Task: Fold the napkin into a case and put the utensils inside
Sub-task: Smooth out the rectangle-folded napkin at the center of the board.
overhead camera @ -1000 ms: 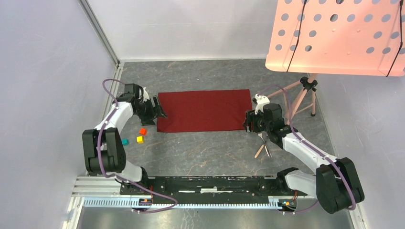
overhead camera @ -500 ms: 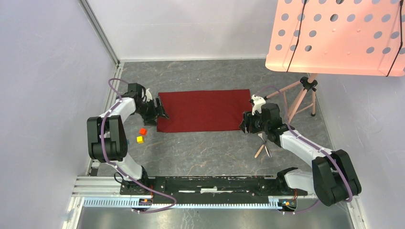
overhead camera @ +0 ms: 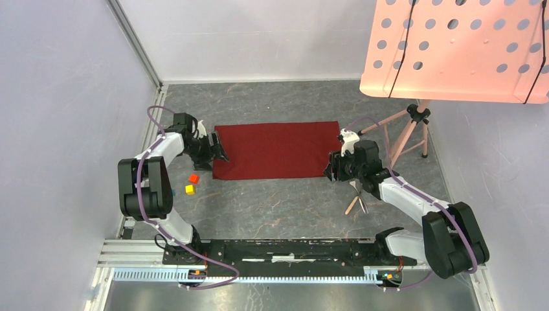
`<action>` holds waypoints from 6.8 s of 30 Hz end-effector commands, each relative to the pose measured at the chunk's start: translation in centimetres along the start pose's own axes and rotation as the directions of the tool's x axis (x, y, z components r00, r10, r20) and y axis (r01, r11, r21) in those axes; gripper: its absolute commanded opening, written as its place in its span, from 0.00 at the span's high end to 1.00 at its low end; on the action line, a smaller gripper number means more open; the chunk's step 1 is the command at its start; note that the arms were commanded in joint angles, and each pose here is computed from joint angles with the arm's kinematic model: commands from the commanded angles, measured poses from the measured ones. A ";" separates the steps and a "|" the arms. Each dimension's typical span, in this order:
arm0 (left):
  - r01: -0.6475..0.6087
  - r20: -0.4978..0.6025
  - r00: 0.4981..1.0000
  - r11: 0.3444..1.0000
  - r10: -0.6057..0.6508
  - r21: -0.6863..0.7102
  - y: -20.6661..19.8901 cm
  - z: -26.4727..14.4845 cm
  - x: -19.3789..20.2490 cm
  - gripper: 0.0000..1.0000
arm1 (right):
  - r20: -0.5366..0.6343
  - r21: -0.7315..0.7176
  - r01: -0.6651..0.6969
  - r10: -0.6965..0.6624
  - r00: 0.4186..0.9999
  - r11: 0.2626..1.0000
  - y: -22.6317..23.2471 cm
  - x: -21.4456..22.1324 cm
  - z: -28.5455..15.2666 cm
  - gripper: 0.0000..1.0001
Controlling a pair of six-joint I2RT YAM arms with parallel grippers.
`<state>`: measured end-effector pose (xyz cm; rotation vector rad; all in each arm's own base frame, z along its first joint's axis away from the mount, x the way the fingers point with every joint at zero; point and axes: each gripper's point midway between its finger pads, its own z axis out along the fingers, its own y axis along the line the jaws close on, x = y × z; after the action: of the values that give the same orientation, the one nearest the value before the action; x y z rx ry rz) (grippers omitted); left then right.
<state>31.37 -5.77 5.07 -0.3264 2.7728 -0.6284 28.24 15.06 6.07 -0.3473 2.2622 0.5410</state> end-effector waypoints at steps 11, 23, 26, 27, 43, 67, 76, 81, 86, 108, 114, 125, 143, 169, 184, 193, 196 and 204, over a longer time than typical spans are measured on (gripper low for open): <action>-0.049 0.038 0.998 0.998 0.048 0.048 -0.9 -0.2 -1.2 0.15 | 0.049 -0.016 0.011 -0.010 0.999 1.000 0.4 -1.5 0.0 0.42; -0.007 0.010 1.000 1.000 0.007 0.024 -0.2 0.4 -0.4 0.14 | 0.053 -0.015 0.011 -0.010 0.999 1.000 0.4 -1.5 0.1 0.42; 0.000 0.012 1.000 1.000 -0.001 0.017 -0.2 0.6 -0.2 0.14 | 0.048 -0.014 0.010 -0.009 0.999 1.000 0.3 -1.3 0.2 0.42; 0.005 0.008 1.000 1.000 -0.006 0.021 -0.2 0.7 -0.1 0.14 | 0.050 -0.015 0.010 -0.009 0.999 1.000 0.3 -1.4 0.2 0.42; -0.038 0.139 0.989 0.999 0.042 -0.028 -0.3 -2.6 0.4 0.22 | 0.037 -0.019 0.005 -0.005 0.999 1.000 0.4 -1.0 0.2 0.42; 0.272 0.173 0.953 0.953 -0.248 -0.135 1.5 2.7 -1.2 0.14 | -0.002 0.156 -0.066 0.067 0.998 0.986 -3.1 -0.2 2.3 0.41; 0.206 0.285 0.945 0.970 -0.162 -0.129 -0.8 -1.1 -3.6 0.14 | 0.009 0.200 0.007 -0.009 1.000 0.980 -3.0 -2.5 1.3 0.38; 0.168 0.341 0.922 0.983 -0.181 0.069 -5.6 -2.6 -7.4 0.13 | 0.105 0.117 -0.020 0.008 0.994 0.993 -1.2 -8.0 3.4 0.31; 0.167 0.349 0.905 0.956 -0.245 0.241 -8.6 -0.4 -12.0 0.14 | 0.138 0.101 -0.070 0.056 0.989 0.992 -1.5 -11.5 8.0 0.35; 0.312 0.368 0.888 0.949 -0.274 -0.047 0.1 6.9 -16.7 0.17 | 0.033 0.344 -0.050 0.041 0.999 0.938 -10.3 -10.4 13.9 0.37; 0.208 0.364 0.899 0.970 -0.241 0.128 -5.5 4.1 -19.1 0.17 | 0.152 0.060 -0.128 0.117 0.981 0.990 -4.5 -15.7 13.8 0.37; 0.278 0.305 0.899 0.948 -0.313 0.153 -4.0 7.2 -19.4 0.18 | 0.139 0.071 -0.163 0.152 0.978 0.984 -5.8 -16.0 16.9 0.37; 0.210 0.397 0.891 0.975 -0.219 0.068 -2.7 2.2 -20.3 0.16 | 0.089 0.256 -0.076 0.055 0.995 0.964 -10.8 -15.6 14.7 0.32; -0.078 0.112 0.993 0.943 0.044 0.323 -15.1 6.7 2.1 0.18 | -0.073 -0.097 -0.144 0.138 0.988 0.985 0.3 -1.6 6.9 0.44; 0.006 0.142 0.990 0.997 -0.017 0.082 -6.8 4.2 6.4 0.14 | -0.244 -0.027 0.048 -0.053 0.968 0.998 1.8 1.9 4.0 0.37; -0.073 0.187 0.981 0.991 0.051 0.112 -7.9 2.5 6.0 0.14 | -0.024 0.302 -0.018 0.027 0.999 0.953 -3.3 -5.9 2.7 0.25; -0.098 0.198 0.978 0.984 0.066 0.152 -8.9 1.7 6.1 0.14 | -0.024 0.332 -0.064 0.076 0.997 0.941 -4.6 -7.2 3.7 0.28; -0.171 0.245 0.963 0.956 0.112 0.236 -11.2 -0.6 6.4 0.14 | -0.280 0.331 0.028 0.070 0.958 0.943 -5.6 -7.2 6.2 0.34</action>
<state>27.50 -16.40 7.84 -0.2424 2.4765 -0.7935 40.55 14.33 7.08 -0.1762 2.4643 0.1612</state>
